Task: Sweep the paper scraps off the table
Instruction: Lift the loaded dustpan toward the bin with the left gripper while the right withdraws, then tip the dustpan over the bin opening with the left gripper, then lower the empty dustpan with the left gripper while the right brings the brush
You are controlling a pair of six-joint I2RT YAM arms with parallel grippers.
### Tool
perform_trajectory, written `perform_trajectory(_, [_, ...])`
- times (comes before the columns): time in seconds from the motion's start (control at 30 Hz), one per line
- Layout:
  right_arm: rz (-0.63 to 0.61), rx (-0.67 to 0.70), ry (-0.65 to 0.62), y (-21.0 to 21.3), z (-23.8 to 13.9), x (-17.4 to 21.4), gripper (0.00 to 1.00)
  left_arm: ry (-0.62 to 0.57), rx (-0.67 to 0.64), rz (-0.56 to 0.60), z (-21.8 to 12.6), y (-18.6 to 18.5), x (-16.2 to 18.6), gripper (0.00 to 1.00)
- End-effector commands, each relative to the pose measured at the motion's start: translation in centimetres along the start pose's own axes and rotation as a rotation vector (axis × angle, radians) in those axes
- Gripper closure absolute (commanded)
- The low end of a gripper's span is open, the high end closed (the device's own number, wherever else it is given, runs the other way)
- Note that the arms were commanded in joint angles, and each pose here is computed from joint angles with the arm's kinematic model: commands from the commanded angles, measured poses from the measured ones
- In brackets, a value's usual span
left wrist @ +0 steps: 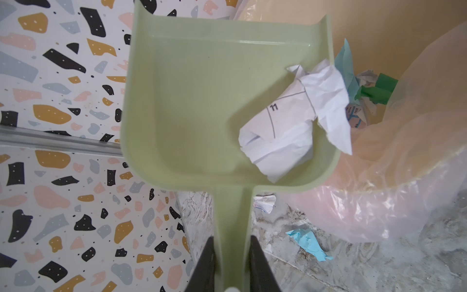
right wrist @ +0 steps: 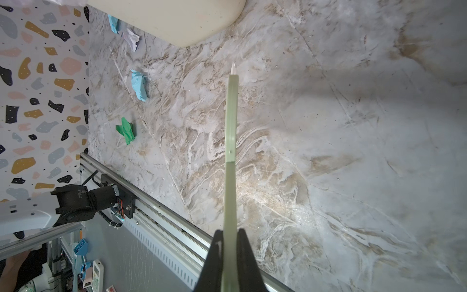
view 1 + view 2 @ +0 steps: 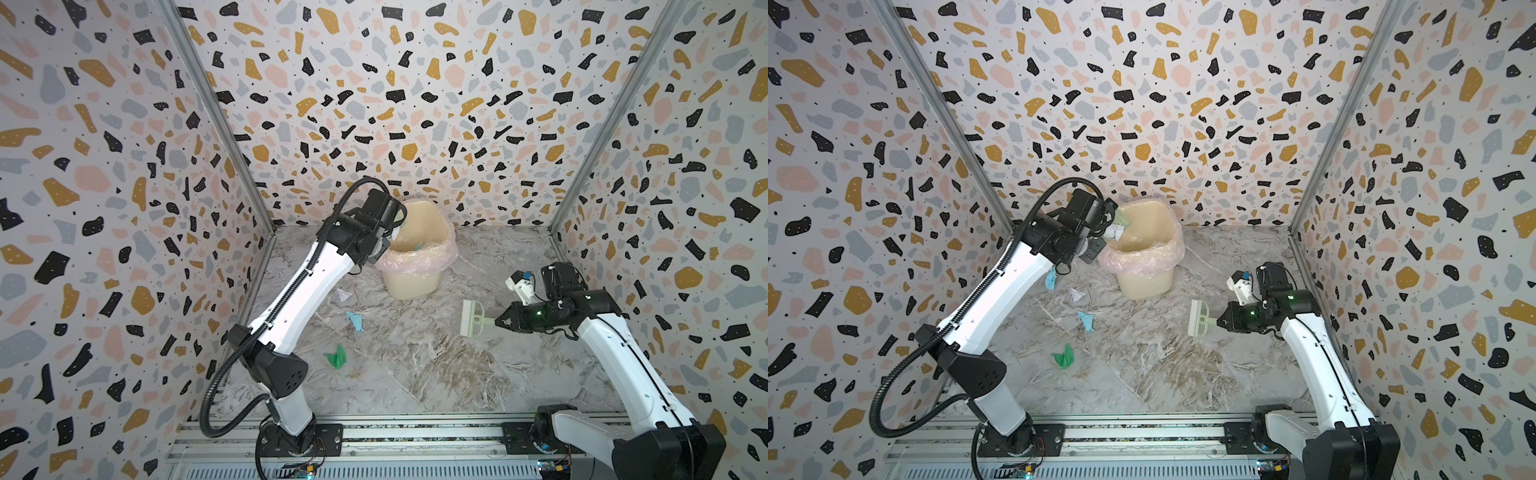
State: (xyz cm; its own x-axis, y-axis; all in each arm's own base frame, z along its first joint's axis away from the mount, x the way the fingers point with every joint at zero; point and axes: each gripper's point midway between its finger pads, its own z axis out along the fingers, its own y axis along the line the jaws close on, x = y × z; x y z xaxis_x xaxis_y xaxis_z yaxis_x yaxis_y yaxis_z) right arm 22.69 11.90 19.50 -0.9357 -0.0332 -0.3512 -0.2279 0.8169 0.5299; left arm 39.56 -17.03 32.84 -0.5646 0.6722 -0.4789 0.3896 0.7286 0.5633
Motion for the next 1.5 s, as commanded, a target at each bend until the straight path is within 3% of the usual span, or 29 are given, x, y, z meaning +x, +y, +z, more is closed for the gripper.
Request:
perform_trajectory(0.0, [-0.008, -0.016, 0.01, 0.3, -0.2, 0.2, 1.0, -0.008, -0.085, 0.074, -0.2, 0.8, -1.3, 1.0])
perform_trajectory(0.37, [0.001, -0.023, 0.028, 0.1, 0.3, 0.5, 1.0, 0.04, -0.355, 0.473, -0.5, -1.0, -2.7, 1.0])
perform_trajectory(0.67, [0.004, -0.03, 0.029, 0.2, 0.4, 0.7, 1.0, 0.045, -0.446, 0.567, -1.2, -0.8, -3.4, 1.0])
perform_trajectory(0.87, [0.006, -0.042, 0.031, 0.2, 0.5, 1.0, 1.0, 0.005, -0.441, 0.508, -2.2, -0.3, -4.0, 1.0])
perform_trajectory(1.13, [-0.003, -0.105, 0.023, 1.9, 1.6, 1.7, 1.0, -0.129, -0.294, 0.276, -4.7, -0.2, -4.5, 1.0])
perform_trajectory(1.47, [-0.129, -0.292, 0.05, 11.3, 6.3, 4.8, 1.0, -0.297, -0.059, -0.067, -7.5, -1.8, 0.1, 1.0])
